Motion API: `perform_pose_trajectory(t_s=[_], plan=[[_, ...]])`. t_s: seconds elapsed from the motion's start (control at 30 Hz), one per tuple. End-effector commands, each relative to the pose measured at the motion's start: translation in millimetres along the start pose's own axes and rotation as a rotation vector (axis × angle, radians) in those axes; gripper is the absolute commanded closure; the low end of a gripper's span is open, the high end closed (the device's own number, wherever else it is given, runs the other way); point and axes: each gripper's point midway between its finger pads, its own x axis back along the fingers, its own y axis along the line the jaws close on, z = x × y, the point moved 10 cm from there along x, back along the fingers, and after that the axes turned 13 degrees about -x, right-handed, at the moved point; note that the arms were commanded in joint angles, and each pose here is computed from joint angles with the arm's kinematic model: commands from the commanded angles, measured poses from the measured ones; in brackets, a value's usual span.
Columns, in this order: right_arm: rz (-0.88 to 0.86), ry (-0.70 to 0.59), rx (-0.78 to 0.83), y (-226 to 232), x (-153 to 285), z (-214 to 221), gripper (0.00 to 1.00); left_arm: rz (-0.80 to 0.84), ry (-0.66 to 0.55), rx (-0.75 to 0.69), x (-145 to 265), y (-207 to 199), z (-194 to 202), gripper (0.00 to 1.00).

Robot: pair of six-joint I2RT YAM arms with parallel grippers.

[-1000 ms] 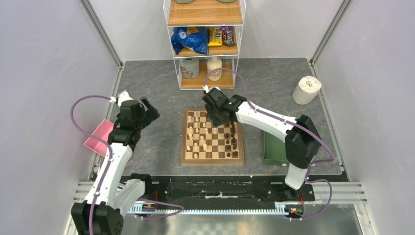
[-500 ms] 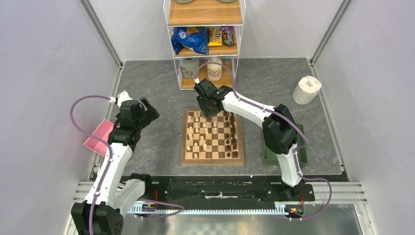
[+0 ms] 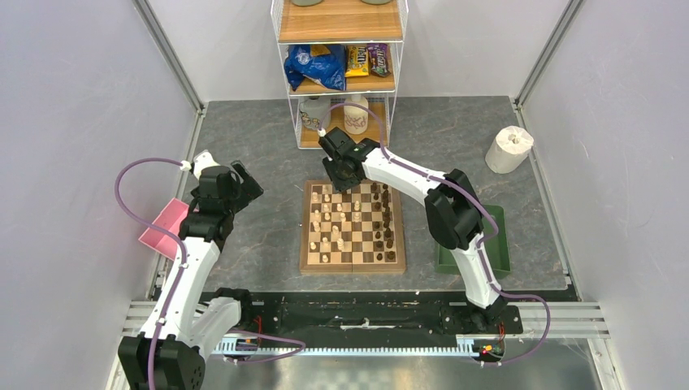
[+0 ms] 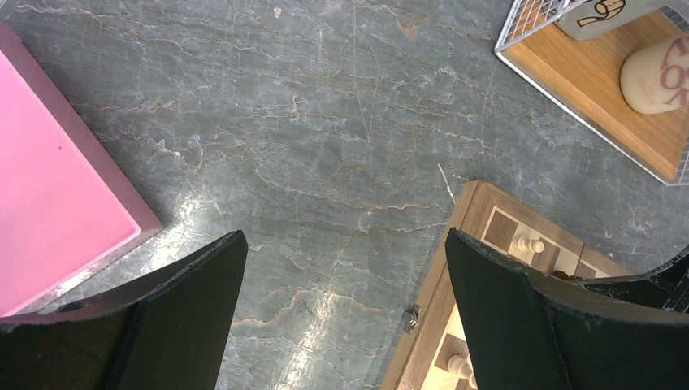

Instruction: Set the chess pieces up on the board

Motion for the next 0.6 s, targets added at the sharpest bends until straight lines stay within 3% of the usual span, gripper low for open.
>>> perform_pose_trajectory(t_s=[0.0,0.57], plan=[[-0.019,-0.009,-0.001,5.4,0.6,-7.8,0.61,-0.022,-0.033,-0.029,-1.3,2.7,-5.3,0.00],[0.012,-0.010,-0.001,-0.4,-3.7,-9.6,0.62,-0.019,-0.036,-0.029,-1.2,1.7,-8.2,0.00]])
